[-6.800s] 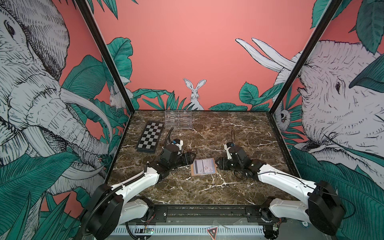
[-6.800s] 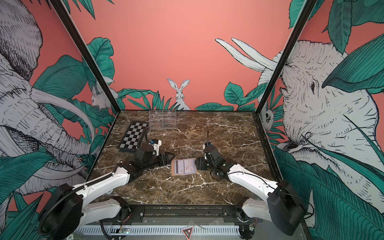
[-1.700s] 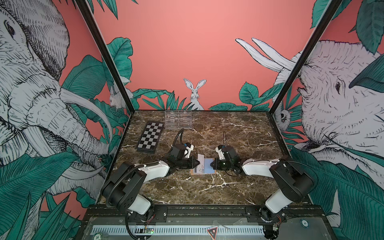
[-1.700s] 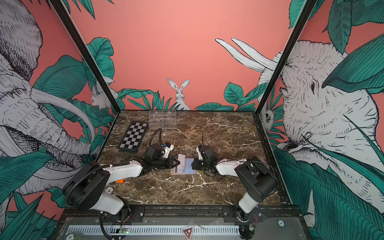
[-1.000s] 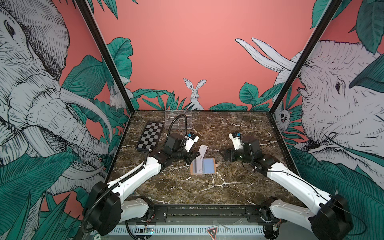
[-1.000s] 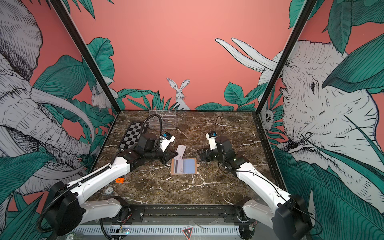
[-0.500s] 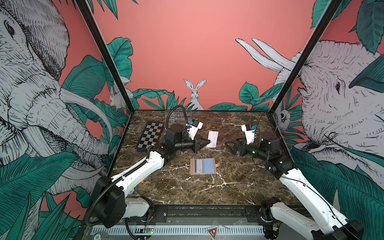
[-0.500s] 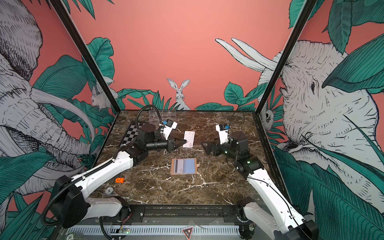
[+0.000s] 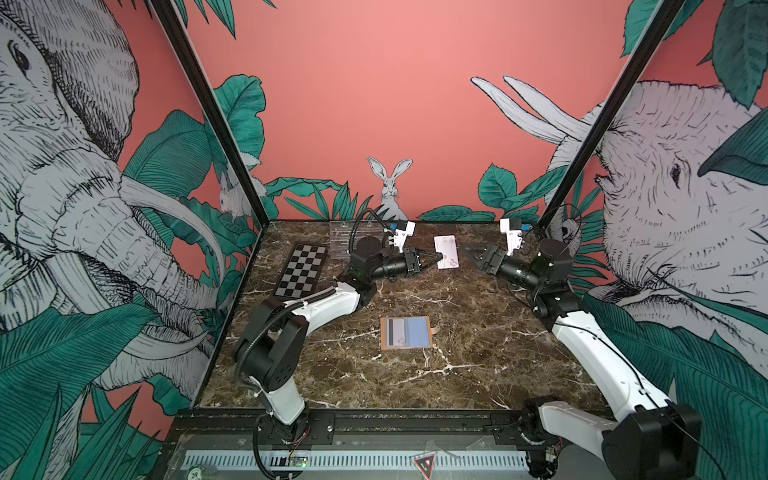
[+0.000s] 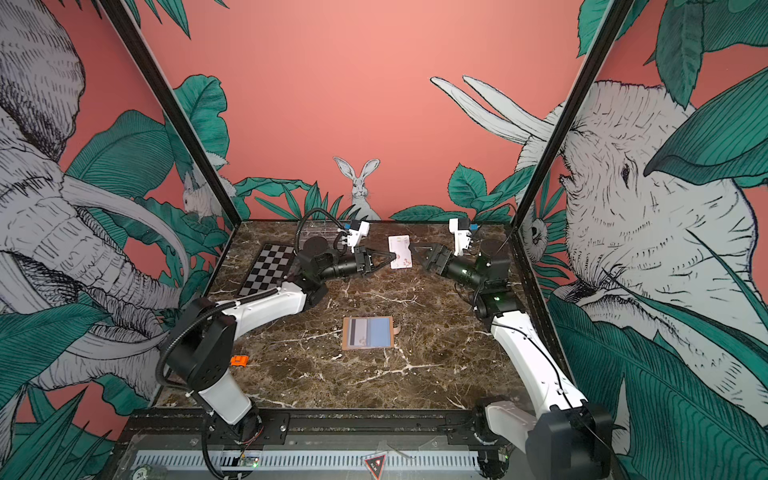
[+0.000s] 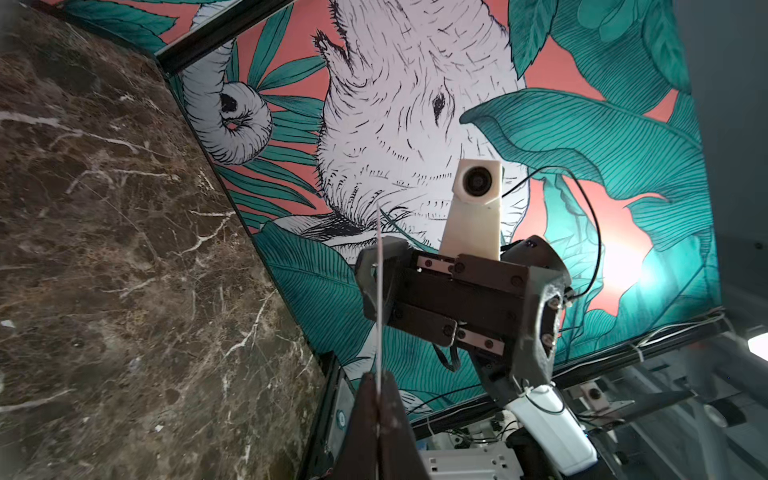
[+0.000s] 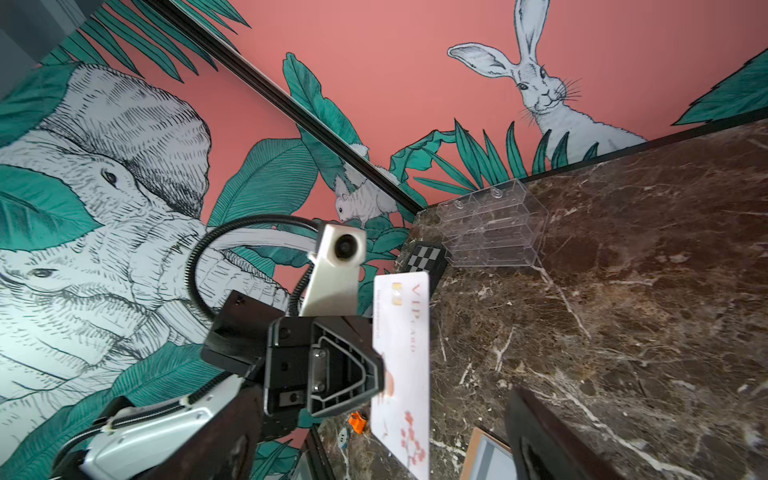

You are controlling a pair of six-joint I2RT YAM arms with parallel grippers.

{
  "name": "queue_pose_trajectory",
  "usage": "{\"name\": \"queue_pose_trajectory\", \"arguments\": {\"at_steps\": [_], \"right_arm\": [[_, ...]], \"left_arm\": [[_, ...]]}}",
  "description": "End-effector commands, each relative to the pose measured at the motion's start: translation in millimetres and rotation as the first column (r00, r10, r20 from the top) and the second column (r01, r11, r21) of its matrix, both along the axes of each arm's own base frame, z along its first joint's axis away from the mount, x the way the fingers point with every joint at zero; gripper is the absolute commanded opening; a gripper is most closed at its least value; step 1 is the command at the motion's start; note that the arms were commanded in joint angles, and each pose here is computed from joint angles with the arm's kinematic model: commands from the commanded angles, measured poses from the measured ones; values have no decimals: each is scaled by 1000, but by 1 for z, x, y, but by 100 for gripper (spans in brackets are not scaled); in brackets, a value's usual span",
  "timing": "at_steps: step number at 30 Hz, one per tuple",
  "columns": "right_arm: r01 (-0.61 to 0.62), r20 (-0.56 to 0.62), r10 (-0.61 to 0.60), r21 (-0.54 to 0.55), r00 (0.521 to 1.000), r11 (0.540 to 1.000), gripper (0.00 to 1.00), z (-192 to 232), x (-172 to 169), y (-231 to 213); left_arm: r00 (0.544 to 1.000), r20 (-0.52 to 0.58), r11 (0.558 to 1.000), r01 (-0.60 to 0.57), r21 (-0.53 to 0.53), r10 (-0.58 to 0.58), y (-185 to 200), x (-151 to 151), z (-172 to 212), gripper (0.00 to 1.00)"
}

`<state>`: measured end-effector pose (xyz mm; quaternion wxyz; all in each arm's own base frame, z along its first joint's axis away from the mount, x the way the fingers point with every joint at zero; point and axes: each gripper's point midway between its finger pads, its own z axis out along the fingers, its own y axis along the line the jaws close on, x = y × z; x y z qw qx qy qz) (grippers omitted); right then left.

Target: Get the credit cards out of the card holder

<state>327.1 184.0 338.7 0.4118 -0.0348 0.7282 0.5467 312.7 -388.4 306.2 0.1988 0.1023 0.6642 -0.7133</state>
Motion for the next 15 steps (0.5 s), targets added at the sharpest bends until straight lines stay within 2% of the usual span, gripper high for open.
{"name": "queue_pose_trajectory", "arguments": {"at_steps": [1,10,15], "right_arm": [[-46,59,41,74,997,996,87,23,-4,4],[-48,-14,49,78,999,996,75,4,1,6],[-71,-13,73,118,997,990,66,4,0,8]], "left_arm": [[999,14,986,53,-156,-52,-1,-12,51,0],[998,-4,986,64,-154,-66,-9,-11,46,0],[998,-15,988,59,-146,-62,-11,-10,41,0]]}}
